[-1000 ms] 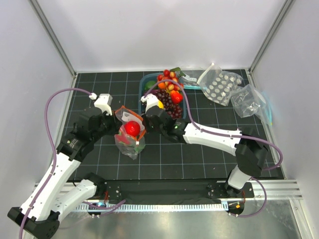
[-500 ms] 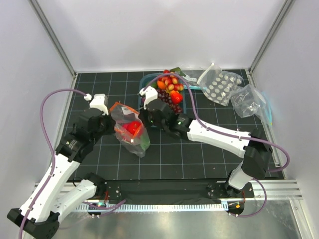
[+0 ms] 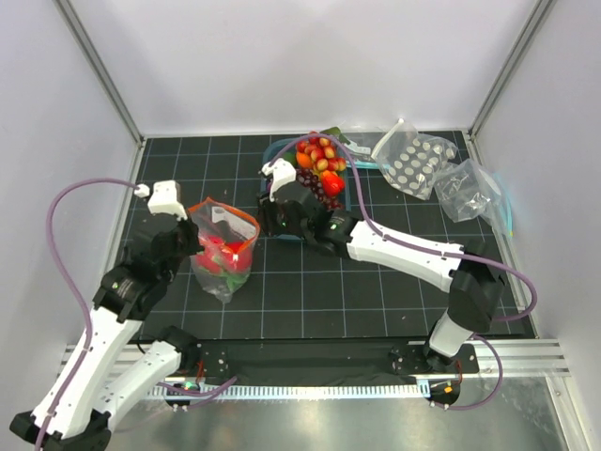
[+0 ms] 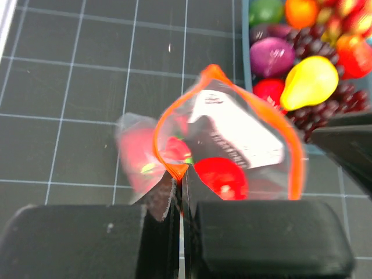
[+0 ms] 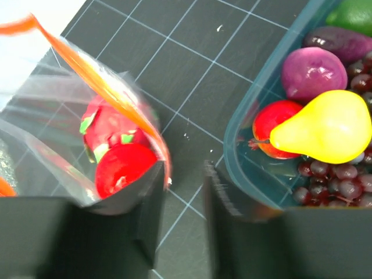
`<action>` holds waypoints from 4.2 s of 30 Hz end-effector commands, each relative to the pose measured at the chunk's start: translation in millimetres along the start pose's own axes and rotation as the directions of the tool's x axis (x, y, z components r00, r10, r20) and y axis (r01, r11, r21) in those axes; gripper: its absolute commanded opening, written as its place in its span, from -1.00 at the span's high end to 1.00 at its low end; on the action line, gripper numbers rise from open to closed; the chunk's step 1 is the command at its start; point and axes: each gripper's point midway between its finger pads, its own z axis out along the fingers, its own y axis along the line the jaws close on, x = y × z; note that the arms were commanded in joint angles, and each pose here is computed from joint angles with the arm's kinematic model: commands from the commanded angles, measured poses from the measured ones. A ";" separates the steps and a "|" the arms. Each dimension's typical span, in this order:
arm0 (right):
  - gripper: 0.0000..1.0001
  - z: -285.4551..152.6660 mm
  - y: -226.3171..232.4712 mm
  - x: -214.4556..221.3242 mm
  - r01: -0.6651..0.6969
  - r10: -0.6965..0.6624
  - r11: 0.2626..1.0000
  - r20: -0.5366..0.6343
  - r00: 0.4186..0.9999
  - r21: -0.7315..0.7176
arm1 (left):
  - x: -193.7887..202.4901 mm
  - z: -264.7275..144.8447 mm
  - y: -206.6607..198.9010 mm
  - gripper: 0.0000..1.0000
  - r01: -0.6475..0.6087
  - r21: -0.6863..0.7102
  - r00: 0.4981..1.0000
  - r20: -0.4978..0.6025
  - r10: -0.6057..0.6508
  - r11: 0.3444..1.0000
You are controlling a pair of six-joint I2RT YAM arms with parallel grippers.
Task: Place the food in the zip-top bag and seal the zipper
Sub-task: Adjust the zipper food storage bag at the center of the board.
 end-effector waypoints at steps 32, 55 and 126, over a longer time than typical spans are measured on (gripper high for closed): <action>-0.22 50.8 21.6 -5.5 0.190 -0.187 0.981 0.049 0.981 -0.047 | 8.6 22.8 -42.4 1.00 -0.013 0.175 0.998 -0.063 0.024 0.984; -0.05 29.3 -19.9 -23.4 0.229 -0.290 0.893 0.106 0.951 0.388 | 14.9 30.2 -28.4 1.00 -0.034 0.088 0.995 -0.091 0.042 0.996; -0.02 0.2 0.7 -1.1 0.264 -0.282 0.903 0.002 0.960 0.339 | 24.9 37.6 -27.5 0.99 -0.048 0.066 0.988 -0.145 0.057 0.997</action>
